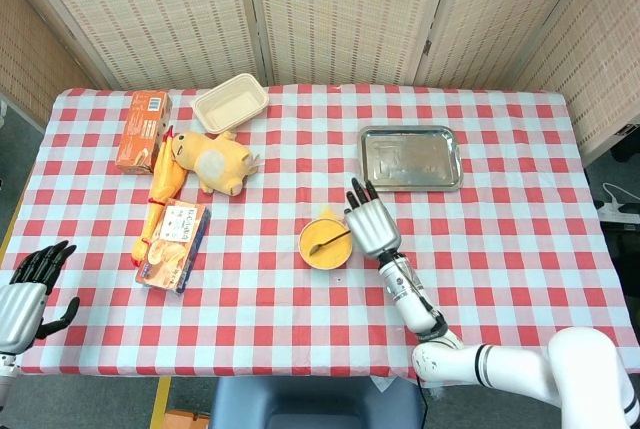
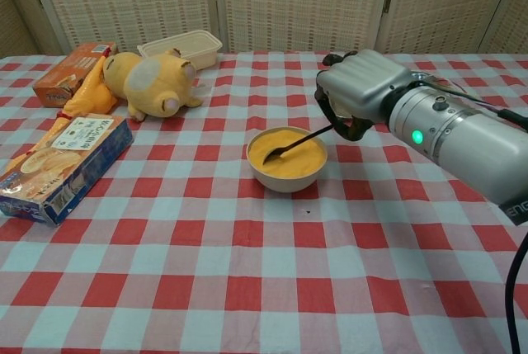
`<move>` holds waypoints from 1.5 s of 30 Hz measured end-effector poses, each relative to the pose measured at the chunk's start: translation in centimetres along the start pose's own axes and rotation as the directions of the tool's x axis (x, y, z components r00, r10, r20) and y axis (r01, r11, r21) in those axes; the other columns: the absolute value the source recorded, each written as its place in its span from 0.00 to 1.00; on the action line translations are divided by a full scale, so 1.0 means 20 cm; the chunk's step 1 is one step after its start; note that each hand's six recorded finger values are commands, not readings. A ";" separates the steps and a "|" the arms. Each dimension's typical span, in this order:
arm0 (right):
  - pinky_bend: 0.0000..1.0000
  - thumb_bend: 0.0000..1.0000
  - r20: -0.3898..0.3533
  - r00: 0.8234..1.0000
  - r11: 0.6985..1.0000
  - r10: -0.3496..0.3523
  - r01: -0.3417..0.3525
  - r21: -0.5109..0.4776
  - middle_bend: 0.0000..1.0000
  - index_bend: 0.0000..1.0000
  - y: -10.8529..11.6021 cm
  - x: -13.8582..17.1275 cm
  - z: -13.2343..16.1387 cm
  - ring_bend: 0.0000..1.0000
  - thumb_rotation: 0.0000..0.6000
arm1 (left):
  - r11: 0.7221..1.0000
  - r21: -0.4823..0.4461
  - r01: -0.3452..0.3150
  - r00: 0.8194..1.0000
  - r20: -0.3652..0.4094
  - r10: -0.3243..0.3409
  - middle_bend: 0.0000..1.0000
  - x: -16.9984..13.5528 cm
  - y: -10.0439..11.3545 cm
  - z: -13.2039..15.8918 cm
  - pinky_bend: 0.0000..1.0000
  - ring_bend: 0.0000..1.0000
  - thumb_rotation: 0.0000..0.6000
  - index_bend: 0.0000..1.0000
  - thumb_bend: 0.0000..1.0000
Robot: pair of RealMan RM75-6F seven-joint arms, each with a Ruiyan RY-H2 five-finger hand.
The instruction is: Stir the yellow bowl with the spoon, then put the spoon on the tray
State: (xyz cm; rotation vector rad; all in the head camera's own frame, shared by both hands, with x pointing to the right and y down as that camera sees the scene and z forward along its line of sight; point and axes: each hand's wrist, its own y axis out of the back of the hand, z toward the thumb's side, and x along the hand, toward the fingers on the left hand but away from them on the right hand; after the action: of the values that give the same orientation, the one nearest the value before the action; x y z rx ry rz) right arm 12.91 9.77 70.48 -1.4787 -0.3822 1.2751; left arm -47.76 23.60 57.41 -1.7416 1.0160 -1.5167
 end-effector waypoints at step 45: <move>0.16 0.87 0.059 0.995 0.995 -0.085 0.088 -0.044 0.22 0.99 -0.02 0.01 -0.06 0.01 1.00 | 1.000 0.019 -0.020 0.999 -0.036 0.021 0.00 0.03 0.00 -0.02 0.07 0.00 1.00 0.00 0.45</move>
State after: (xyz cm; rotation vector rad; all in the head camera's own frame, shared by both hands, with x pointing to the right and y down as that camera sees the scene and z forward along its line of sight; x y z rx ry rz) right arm 14.08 9.39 70.50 -1.4513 -0.5113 1.2482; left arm -48.13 23.16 57.76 -1.6919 1.0314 -1.5450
